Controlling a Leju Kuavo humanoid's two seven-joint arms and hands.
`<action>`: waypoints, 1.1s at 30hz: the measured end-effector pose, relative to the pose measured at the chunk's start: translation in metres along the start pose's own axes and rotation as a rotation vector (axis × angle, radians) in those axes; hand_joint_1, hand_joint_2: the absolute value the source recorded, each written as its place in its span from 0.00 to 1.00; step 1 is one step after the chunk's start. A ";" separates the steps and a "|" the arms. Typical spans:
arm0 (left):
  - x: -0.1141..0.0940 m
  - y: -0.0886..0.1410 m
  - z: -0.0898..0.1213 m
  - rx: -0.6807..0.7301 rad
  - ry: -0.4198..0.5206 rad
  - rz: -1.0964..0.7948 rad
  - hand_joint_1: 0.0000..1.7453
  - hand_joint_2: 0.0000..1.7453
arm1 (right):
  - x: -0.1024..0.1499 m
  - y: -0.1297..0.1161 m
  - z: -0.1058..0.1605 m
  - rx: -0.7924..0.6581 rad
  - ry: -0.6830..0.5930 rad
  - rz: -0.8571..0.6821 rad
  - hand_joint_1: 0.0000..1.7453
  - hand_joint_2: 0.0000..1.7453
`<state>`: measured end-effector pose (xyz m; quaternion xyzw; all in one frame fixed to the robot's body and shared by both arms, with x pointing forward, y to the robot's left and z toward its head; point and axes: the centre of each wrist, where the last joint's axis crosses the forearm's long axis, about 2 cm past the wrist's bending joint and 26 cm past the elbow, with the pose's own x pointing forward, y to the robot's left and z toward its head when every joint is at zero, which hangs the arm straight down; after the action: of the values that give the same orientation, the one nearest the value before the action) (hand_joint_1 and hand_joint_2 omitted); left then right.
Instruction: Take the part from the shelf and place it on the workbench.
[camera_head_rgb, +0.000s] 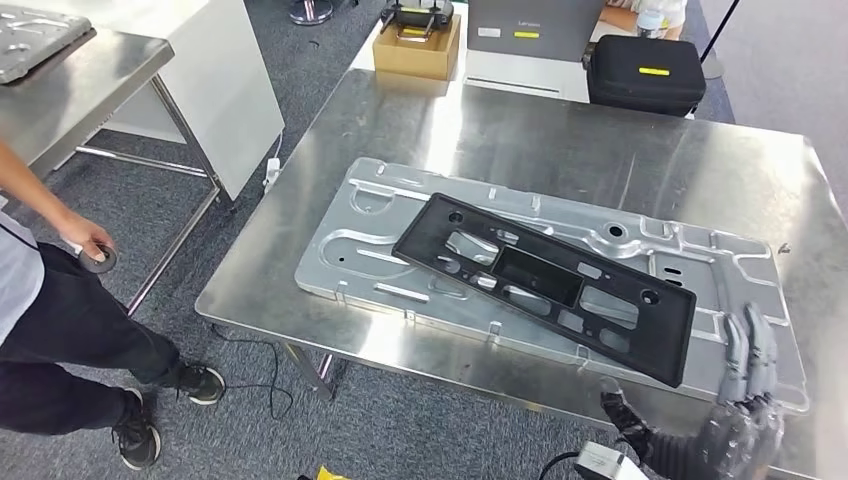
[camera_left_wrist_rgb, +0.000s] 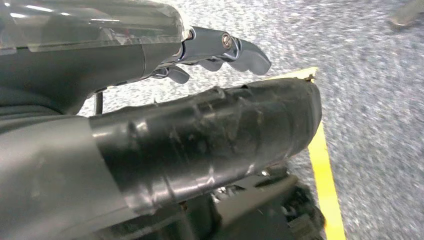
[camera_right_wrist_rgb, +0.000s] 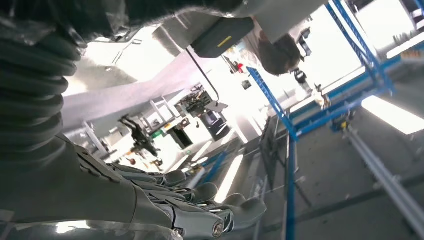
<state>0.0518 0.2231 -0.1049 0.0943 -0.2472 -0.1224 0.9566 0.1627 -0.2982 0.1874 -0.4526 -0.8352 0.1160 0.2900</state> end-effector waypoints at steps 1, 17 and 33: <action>0.000 0.000 0.000 0.001 0.002 0.001 0.00 0.00 | 0.001 -0.001 0.001 -0.019 0.008 -0.009 0.00 1.00; 0.000 -0.001 0.000 0.017 0.008 0.007 0.00 0.00 | 0.008 -0.004 0.023 -0.168 0.158 -0.032 0.00 1.00; 0.001 0.000 0.000 0.031 0.015 0.004 0.00 0.00 | 0.015 0.001 0.036 -0.244 0.266 -0.089 0.00 1.00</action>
<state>0.0527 0.2223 -0.1045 0.1093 -0.2422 -0.1160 0.9571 0.1363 -0.2832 0.1638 -0.4584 -0.8166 -0.0599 0.3456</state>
